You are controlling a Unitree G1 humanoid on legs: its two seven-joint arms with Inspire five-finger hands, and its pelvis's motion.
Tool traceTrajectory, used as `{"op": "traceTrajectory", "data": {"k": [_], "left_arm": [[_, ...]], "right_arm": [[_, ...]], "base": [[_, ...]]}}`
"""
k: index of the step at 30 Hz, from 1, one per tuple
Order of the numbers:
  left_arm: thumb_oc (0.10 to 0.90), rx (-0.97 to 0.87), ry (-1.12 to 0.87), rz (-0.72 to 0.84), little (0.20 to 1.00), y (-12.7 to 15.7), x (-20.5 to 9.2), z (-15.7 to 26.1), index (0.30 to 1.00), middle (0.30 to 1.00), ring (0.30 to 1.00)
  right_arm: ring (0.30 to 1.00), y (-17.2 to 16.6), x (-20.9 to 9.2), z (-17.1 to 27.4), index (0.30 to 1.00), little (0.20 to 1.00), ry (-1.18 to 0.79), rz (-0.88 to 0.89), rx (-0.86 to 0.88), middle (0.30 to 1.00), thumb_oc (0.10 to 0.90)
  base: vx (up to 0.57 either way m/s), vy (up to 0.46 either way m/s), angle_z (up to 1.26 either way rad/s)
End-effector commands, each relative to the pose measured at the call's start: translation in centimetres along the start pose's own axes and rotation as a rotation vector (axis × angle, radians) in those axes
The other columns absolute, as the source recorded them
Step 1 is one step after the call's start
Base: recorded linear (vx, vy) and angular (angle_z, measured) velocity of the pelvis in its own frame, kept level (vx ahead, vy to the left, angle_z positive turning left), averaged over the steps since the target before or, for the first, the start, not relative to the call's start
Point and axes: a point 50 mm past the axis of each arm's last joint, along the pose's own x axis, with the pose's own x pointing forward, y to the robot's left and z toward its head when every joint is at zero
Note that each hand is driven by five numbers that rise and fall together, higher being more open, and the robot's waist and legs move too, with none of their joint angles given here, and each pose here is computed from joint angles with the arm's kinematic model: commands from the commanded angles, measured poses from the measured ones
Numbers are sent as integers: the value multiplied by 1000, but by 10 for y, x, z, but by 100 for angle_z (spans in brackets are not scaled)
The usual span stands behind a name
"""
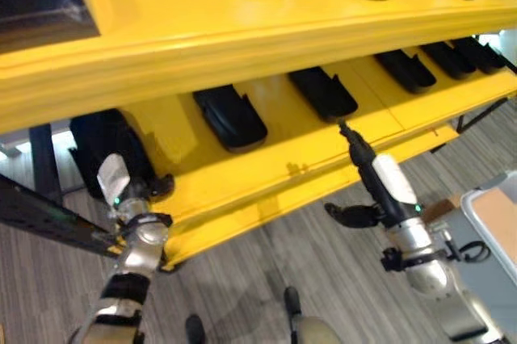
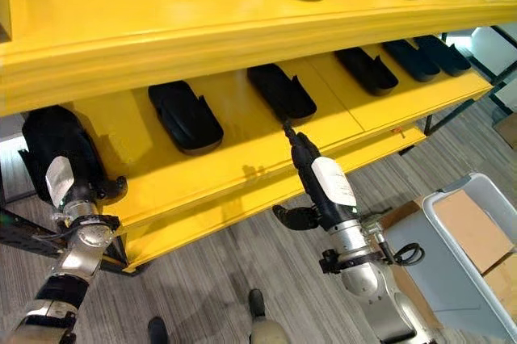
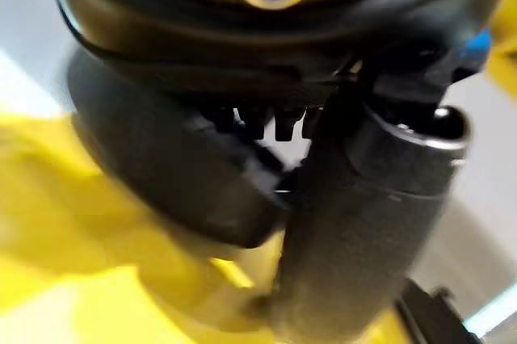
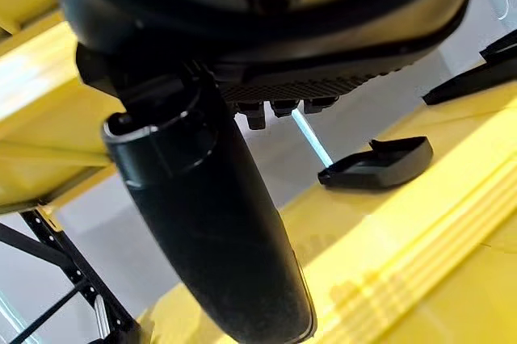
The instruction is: Move parts from the plastic box to the shelf.
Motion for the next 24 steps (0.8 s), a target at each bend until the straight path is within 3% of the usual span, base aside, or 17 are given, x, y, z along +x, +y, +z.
{"op": "traceTrajectory", "data": {"k": [1,8,24], "left_arm": [[900,-46,-92,57,1000,12,32,44,1000,1000,1000],[900,-116,87,-12,1000,-10,22,21,1000,1000,1000],[900,-64,36,-159,1000,-39,-1,20,1000,1000,1000]], "right_arm": [[1000,-46,20,47,1000,1000,-311,-216,-8,1000,900],[1000,-44,16,50,1000,1000,-317,-202,5,1000,900],[1000,-45,14,49,1000,1000,-307,-195,21,1000,900]], "base": [[10,-9,-9],[9,-4,-5],[0,0,0]]}}
